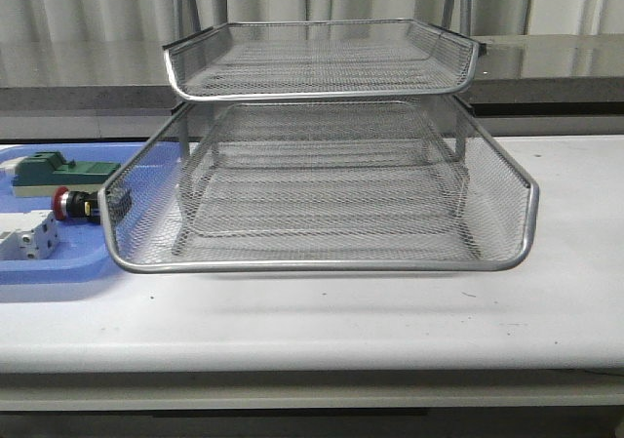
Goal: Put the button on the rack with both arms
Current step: 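Pull the middle mesh tray out toward the robot, release, withdraw right gripper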
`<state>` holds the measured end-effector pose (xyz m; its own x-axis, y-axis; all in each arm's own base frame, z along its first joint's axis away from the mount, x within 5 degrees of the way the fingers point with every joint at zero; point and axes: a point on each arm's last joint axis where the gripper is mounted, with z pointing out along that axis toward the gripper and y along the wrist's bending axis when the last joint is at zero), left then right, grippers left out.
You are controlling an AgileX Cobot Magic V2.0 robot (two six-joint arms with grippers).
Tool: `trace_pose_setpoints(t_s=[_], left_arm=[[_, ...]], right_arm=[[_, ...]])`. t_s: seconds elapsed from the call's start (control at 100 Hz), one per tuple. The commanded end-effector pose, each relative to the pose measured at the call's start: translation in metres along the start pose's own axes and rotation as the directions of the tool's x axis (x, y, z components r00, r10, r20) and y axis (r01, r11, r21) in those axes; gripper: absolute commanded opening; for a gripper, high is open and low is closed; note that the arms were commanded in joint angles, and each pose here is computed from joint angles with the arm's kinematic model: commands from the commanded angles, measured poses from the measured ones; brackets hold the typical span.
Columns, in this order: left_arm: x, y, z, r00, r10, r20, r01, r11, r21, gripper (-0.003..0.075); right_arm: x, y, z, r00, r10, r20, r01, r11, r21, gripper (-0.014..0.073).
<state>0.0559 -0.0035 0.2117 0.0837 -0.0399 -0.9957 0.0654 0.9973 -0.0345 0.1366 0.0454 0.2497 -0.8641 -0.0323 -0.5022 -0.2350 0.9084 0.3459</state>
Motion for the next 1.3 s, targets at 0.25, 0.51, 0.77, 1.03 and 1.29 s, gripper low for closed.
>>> trace_pose_setpoints(t_s=[0.25, 0.51, 0.77, 1.03, 1.29], left_arm=[[0.002, 0.000, -0.002, 0.997, -0.019, 0.075, 0.018, 1.000, 0.005, -0.0020], [0.002, 0.000, -0.002, 0.997, -0.019, 0.075, 0.018, 1.000, 0.005, -0.0020], [0.002, 0.000, -0.002, 0.997, -0.019, 0.075, 0.018, 1.000, 0.005, -0.0020], [0.002, 0.000, -0.002, 0.997, -0.019, 0.075, 0.018, 1.000, 0.005, -0.0020], [0.002, 0.000, -0.002, 0.997, -0.019, 0.075, 0.018, 1.000, 0.005, -0.0020]], right_arm=[[-0.008, 0.004, -0.104, 0.972, -0.053, 0.228, -0.038, 0.925, 0.378, 0.0396], [0.011, 0.009, -0.136, 0.927, -0.100, 0.361, -0.072, 0.898, 0.434, 0.0392], [0.014, 0.011, -0.141, 0.913, -0.113, 0.393, -0.074, 0.900, 0.430, 0.0101], [0.014, 0.011, -0.141, 0.912, -0.114, 0.393, -0.073, 0.900, 0.430, -0.0109], [0.014, 0.011, -0.141, 0.912, -0.114, 0.393, -0.073, 0.900, 0.430, -0.0109]])
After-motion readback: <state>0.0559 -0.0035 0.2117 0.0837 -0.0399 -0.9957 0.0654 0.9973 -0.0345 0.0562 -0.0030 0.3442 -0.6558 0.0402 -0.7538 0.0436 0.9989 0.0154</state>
